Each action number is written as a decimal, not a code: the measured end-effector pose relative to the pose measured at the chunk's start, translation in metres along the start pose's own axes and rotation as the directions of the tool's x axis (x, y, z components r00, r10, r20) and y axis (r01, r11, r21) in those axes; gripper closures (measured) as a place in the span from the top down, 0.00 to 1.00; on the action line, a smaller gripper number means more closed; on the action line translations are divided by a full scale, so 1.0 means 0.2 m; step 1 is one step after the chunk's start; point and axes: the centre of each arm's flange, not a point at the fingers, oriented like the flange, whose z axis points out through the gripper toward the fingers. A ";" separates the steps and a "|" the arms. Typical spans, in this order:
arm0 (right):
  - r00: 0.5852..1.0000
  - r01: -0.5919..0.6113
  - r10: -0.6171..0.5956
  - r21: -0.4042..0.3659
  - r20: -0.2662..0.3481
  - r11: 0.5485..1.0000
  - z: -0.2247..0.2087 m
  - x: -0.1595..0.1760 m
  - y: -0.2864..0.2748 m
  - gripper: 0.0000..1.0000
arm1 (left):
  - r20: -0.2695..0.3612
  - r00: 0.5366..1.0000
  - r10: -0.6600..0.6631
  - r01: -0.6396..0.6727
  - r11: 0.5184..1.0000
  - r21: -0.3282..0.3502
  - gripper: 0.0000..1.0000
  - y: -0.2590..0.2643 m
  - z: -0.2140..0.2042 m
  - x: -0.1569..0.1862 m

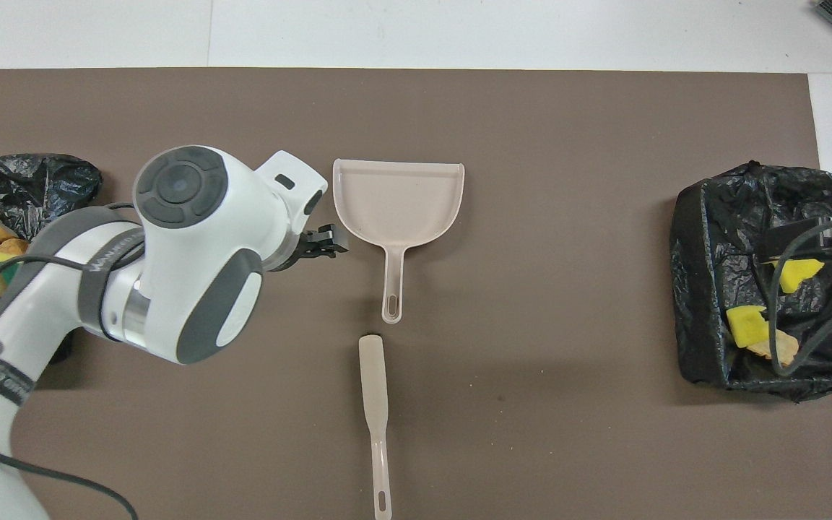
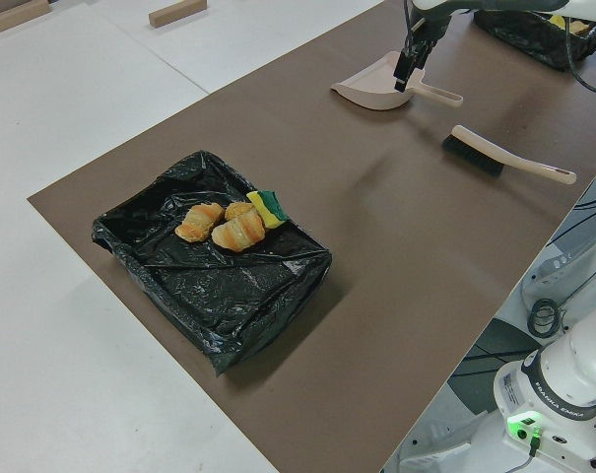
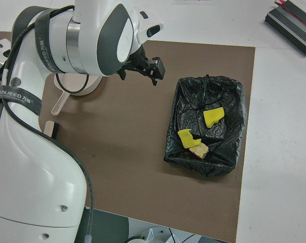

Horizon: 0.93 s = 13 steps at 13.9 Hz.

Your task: Sweep and dump trash in bin

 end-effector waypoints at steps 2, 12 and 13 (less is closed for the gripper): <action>1.000 0.000 0.000 0.000 0.000 1.000 0.00 0.00 0.00 1.00 | 0.034 0.998 0.046 -0.046 0.999 0.016 1.00 -0.21 -0.11 0.03; 1.000 0.000 0.000 0.000 0.000 1.000 0.00 0.00 0.00 1.00 | 0.067 0.986 0.152 -0.153 0.988 0.002 1.00 -1.11 -0.47 0.09; 1.000 0.000 0.000 0.000 0.000 1.000 0.00 0.00 0.00 1.00 | 0.052 0.988 0.148 -0.148 0.989 0.003 1.00 -1.13 -0.56 0.06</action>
